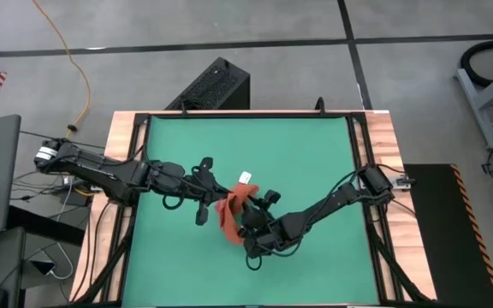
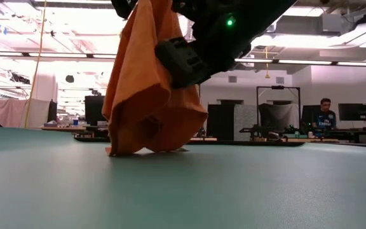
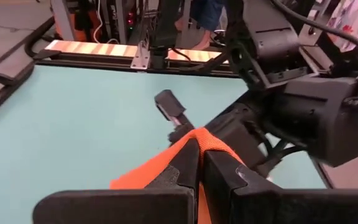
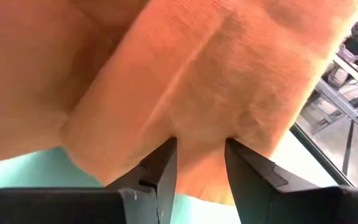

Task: Roll napkin
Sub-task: Fold the orange table napkin

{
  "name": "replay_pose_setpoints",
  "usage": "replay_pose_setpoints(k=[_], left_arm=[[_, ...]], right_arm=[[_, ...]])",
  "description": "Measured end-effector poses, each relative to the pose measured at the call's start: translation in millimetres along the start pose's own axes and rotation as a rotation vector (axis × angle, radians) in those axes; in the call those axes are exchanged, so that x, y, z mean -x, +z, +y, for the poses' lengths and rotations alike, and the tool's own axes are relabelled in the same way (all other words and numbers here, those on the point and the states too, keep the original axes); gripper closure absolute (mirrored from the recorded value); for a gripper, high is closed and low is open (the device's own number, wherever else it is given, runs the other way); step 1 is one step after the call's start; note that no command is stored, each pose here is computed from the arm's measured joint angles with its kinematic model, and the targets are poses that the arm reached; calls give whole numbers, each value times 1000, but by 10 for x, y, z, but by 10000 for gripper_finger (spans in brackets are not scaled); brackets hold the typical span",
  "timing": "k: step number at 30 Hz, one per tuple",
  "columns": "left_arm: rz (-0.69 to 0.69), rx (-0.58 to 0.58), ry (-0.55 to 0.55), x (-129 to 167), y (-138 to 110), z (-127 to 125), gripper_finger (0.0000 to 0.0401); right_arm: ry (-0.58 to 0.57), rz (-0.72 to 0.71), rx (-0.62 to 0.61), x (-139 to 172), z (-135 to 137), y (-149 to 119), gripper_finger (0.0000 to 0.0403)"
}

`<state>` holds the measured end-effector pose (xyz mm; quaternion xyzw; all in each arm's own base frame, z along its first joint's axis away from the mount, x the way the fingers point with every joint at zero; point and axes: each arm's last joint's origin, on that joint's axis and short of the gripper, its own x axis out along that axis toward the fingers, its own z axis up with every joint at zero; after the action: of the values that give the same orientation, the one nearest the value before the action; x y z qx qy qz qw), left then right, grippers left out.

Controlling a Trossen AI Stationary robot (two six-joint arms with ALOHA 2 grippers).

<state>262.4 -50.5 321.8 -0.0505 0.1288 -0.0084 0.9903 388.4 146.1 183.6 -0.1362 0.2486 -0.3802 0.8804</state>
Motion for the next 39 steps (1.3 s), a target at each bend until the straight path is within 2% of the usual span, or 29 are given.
replay_pose_setpoints(k=[17, 19, 24, 27, 34, 39], left_arm=[[-5, -34, 25, 0, 3, 7, 401], [-7, -33, 25, 0, 4, 7, 401], [-7, -33, 25, 0, 5, 7, 401], [-7, -33, 24, 0, 4, 7, 401], [9, -8, -48, -8, -13, -42, 401], [62, 4, -70, 3, -83, -117, 401]], right_arm=[[83, -57, -166, 317, 156, -4, 248], [90, -64, -157, 323, 165, 11, 248], [76, -79, -144, 344, 169, 13, 248], [60, -88, -185, 358, 167, 10, 248], [13, -70, -207, 219, 100, 15, 248], [-39, -32, -164, 52, 6, -6, 248]])
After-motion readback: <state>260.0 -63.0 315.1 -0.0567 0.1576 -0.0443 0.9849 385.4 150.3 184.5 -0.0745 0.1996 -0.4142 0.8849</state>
